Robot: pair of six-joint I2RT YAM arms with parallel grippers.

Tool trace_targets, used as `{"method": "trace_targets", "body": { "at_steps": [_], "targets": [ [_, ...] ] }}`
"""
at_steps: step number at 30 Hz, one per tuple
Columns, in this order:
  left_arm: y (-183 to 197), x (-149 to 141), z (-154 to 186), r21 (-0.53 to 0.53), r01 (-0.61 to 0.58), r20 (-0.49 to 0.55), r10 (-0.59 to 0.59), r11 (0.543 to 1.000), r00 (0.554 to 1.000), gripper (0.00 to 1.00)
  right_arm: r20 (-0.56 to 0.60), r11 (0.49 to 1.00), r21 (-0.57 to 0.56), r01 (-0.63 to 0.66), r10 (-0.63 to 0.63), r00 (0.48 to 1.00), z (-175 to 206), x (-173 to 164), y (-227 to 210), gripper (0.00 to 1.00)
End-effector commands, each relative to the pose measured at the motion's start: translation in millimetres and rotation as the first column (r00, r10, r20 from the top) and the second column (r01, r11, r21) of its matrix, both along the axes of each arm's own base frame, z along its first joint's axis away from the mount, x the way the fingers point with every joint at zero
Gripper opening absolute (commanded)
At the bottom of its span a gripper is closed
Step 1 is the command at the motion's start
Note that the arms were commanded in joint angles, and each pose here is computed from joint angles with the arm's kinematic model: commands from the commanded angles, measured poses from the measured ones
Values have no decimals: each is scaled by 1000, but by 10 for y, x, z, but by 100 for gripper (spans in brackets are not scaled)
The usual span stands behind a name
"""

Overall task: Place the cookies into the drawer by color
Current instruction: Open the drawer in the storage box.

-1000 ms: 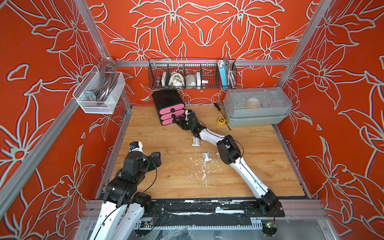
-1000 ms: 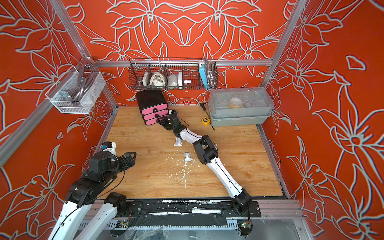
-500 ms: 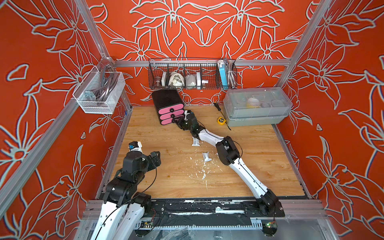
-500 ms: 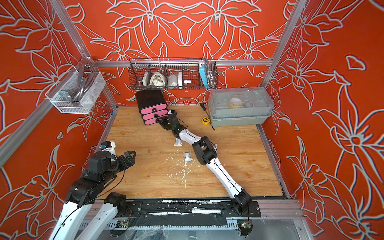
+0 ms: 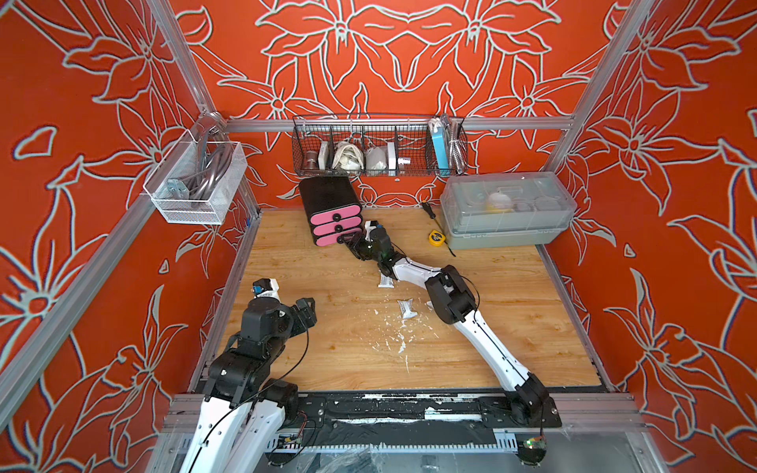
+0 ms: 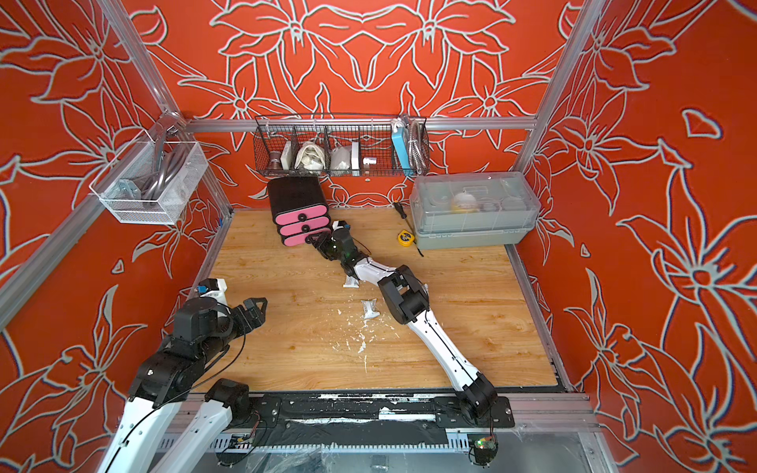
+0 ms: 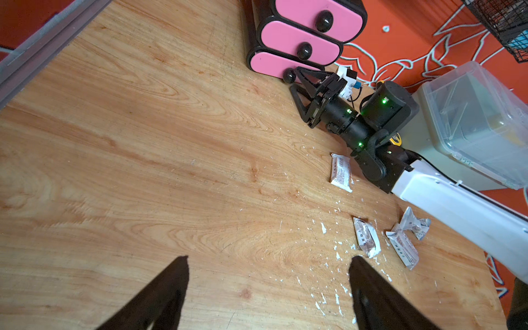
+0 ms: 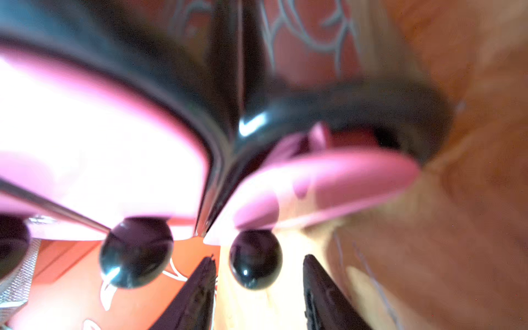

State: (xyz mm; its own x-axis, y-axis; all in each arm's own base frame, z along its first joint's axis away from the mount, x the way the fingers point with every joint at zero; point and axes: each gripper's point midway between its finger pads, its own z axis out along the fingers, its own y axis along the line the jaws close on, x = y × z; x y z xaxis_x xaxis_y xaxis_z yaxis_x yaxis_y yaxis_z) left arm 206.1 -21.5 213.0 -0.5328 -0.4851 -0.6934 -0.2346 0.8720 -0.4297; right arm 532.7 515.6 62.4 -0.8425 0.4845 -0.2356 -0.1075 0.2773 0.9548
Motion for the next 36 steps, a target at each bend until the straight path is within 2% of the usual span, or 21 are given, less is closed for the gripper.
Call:
{"method": "trace_targets", "body": {
  "at_steps": [1,6,14,23,29,36],
  "targets": [
    [8,38,2,-6,-7,8,7,1000,1000,87,-46,999,14,31,-30,998,-75,-158,45,53],
    [-17,57,-28,-11,5,-8,-5,1000,1000,87,-32,998,-2,69,-69,997,-14,-78,58,57],
    [1,49,-19,-6,-3,-3,3,1000,1000,87,-79,989,-31,141,-143,987,-292,94,12,59],
    [1,47,-11,-10,-3,1,3,1000,1000,87,-101,991,-27,130,-132,986,-410,141,81,44],
    [15,44,2,-12,-9,9,9,1000,1000,87,-112,992,-36,123,-127,986,-479,121,69,30],
    [34,55,8,-22,-17,13,17,1000,1000,87,-85,995,-16,96,-97,992,-262,-12,32,25]
  ]
}}
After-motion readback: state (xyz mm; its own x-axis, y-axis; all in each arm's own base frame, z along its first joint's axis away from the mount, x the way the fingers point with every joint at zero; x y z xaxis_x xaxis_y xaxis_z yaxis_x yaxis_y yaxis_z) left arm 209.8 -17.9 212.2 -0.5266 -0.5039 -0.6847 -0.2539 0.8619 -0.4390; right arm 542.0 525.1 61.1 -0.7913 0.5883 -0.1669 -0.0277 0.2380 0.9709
